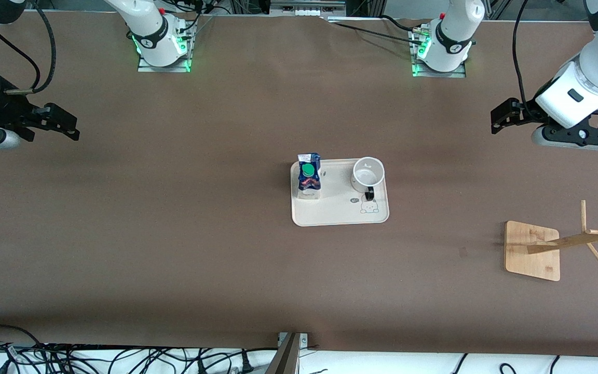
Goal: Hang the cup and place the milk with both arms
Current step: 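Reach the left gripper to the white mug on the tray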
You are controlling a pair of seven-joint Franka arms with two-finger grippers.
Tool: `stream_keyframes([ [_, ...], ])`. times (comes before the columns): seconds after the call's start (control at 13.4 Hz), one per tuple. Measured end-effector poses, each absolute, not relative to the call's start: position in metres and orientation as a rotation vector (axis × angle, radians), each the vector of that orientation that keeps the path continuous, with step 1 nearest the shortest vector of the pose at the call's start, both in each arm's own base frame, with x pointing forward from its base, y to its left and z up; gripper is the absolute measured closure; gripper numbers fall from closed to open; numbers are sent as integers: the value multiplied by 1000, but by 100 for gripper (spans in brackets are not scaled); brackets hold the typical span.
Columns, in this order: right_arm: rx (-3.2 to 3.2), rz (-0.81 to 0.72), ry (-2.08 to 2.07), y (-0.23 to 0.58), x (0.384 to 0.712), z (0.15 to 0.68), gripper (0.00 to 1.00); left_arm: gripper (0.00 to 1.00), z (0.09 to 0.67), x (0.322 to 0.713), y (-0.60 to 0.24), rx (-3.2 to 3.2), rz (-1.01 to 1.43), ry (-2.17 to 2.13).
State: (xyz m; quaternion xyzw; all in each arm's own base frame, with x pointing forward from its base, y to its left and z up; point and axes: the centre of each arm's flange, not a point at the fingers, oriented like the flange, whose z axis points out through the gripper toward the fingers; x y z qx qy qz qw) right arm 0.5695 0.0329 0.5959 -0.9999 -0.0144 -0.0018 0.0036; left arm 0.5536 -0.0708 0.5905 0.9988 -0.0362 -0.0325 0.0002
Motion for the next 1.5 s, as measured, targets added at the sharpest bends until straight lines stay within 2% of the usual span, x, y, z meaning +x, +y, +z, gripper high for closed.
stream_keyframes([
  [0.45,-3134,-6,-45,33,570,596,0,0,592,553,-71,3138,-104,-114],
  [1.12,-3134,-5,-44,32,569,596,0,0,565,558,-104,3128,-239,-210],
  [1.5,-3134,-4,-43,32,569,596,0,0,531,555,-202,3145,-257,-118],
])
